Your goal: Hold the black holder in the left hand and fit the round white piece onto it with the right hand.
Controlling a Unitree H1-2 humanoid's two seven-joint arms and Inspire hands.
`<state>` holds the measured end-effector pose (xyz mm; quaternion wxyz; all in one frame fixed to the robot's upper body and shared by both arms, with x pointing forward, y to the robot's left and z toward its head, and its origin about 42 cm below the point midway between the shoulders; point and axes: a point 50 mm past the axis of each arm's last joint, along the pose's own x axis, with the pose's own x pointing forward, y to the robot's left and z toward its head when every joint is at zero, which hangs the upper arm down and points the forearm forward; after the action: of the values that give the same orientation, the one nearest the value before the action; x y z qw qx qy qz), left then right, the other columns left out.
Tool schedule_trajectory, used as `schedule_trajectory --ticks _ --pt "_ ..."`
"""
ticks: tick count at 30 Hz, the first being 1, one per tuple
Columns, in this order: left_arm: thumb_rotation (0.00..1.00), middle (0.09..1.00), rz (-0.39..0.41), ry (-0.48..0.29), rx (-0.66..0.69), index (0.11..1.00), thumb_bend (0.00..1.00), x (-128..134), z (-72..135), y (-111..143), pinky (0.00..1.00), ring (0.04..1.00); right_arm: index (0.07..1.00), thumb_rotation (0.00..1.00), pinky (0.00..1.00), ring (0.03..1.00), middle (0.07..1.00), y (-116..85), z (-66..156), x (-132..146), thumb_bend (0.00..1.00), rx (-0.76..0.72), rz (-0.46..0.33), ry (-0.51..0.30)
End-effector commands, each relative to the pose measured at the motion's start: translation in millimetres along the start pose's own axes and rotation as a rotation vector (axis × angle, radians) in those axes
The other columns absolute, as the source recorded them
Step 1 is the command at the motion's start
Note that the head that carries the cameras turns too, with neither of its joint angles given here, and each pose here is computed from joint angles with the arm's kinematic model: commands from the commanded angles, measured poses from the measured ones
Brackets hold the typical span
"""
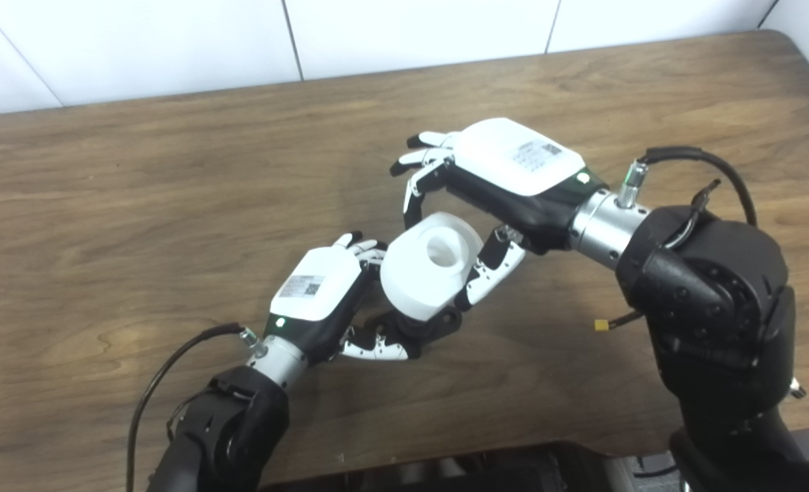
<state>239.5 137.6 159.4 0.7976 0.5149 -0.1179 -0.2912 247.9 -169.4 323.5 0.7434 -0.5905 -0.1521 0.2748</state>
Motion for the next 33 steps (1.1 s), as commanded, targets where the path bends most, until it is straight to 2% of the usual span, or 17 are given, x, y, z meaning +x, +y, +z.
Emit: schedule_trajectory --ticks 1,17,33 --pt "0.05 0.785 -0.056 0.001 0.004 0.49 0.51 3.4 1.4 -7.4 0.98 0.889 0.485 0.14 0.93 0.949 0.867 -4.1 3.9 -1.0 0.52 -0.034 -0.039 -0.018" --pt "0.05 0.779 -0.052 -0.005 0.003 0.489 0.51 2.6 3.6 -5.9 0.98 0.884 0.485 0.15 0.94 0.956 0.873 14.4 1.2 2.6 0.52 -0.033 -0.006 -0.024" --pt "0.05 0.784 -0.051 -0.006 -0.001 0.489 0.51 1.7 6.0 -4.6 0.99 0.89 0.486 0.15 0.95 0.96 0.878 20.2 5.5 1.6 0.52 -0.021 -0.003 -0.019"
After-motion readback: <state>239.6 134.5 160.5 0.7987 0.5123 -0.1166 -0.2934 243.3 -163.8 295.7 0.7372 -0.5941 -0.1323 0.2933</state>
